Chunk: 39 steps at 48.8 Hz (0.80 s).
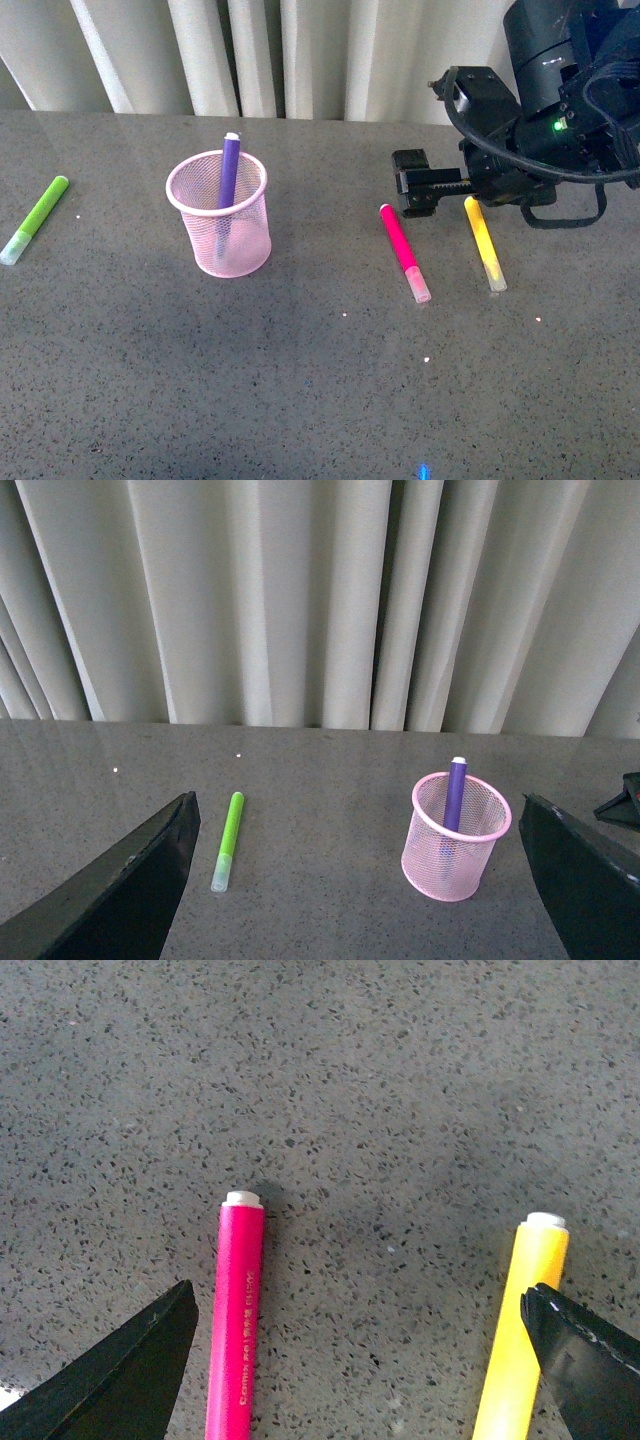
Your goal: Insert purple and pink pens into pink cup
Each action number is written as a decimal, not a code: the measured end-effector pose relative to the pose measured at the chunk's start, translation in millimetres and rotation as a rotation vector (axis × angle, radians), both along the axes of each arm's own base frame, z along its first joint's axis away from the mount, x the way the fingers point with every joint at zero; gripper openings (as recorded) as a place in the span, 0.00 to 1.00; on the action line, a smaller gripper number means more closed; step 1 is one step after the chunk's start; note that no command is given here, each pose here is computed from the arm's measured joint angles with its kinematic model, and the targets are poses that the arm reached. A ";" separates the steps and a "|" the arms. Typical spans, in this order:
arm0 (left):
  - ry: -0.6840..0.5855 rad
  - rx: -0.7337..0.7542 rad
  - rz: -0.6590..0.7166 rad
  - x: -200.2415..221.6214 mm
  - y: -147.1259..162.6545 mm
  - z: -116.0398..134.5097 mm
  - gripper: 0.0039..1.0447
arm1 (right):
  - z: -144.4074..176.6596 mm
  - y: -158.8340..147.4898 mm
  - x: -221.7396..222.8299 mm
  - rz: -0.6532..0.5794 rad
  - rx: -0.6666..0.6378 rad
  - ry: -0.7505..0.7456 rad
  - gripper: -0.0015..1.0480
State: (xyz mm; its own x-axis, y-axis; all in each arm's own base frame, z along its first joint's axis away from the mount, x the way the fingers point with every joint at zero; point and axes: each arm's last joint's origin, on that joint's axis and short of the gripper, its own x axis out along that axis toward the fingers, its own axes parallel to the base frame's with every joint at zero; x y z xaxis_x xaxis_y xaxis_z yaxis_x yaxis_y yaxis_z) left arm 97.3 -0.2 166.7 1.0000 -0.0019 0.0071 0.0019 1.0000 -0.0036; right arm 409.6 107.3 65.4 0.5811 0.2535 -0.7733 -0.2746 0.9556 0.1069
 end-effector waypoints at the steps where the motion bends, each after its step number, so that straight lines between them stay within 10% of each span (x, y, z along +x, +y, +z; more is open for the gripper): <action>1: 0.000 0.000 0.000 0.0 0.0 0.0 0.94 | -0.1 1.4 1.4 0.006 0.000 0.000 0.93; 39: 0.000 0.000 0.000 0.0 0.0 0.0 0.94 | -28.6 57.3 10.0 0.108 -0.022 0.049 0.93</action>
State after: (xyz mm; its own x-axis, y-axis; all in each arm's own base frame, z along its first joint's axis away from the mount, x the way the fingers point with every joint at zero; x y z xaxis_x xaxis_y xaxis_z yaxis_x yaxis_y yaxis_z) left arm 97.3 -0.2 166.7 1.0000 -0.0019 0.0071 0.0019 1.0000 -0.0036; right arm 419.7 164.6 36.8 0.5127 0.2950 -0.8063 -0.3710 0.9230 0.1018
